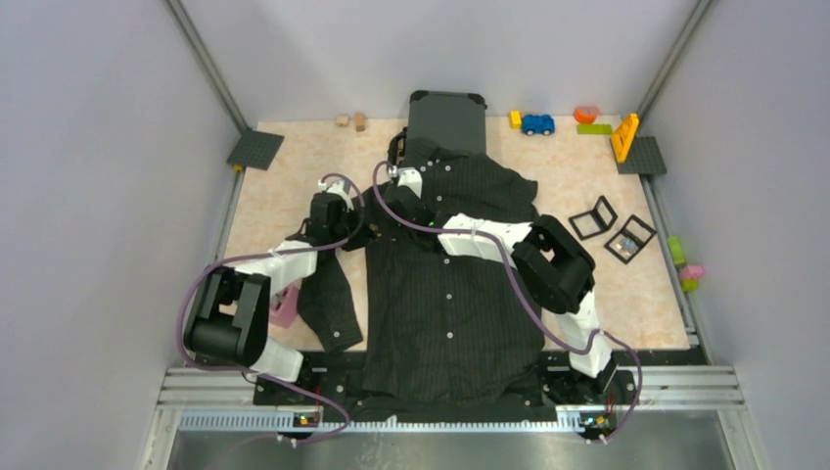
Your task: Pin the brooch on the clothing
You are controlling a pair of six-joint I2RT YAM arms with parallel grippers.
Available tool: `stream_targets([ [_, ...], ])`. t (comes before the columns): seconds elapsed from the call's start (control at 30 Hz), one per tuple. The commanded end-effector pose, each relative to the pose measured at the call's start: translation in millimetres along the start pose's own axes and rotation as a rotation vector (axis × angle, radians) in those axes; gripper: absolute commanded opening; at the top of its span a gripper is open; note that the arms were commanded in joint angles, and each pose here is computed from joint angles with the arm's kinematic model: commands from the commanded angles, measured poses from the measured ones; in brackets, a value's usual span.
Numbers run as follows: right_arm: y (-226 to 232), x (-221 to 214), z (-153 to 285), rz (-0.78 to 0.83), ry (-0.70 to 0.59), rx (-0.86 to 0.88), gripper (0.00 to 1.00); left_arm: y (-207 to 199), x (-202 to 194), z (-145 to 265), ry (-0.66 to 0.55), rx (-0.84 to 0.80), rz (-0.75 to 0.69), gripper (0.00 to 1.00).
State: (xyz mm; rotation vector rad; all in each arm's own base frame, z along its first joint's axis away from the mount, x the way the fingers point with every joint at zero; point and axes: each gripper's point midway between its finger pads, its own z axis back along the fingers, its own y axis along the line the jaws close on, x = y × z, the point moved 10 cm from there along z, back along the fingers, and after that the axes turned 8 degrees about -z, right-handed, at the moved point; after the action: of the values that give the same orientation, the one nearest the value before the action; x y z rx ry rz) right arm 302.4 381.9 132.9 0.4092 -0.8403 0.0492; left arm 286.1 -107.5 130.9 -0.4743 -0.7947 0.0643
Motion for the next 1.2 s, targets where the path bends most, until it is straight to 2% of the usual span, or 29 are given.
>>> stream_targets([
  [0.0,11.3,27.9,20.0,-0.065,-0.087,0.097,0.00,-8.9,9.6,-5.5,-0.010,0.037,-0.075,0.00],
  [0.47,12.2,29.6,25.0,-0.051,-0.094,0.142,0.00,-10.9,10.3,-22.1,0.044,0.078,-0.072,0.00],
  [1.17,11.4,14.3,14.9,-0.021,-0.022,0.172,0.00,-21.5,16.4,-25.2,0.020,0.005,-0.007,0.00],
])
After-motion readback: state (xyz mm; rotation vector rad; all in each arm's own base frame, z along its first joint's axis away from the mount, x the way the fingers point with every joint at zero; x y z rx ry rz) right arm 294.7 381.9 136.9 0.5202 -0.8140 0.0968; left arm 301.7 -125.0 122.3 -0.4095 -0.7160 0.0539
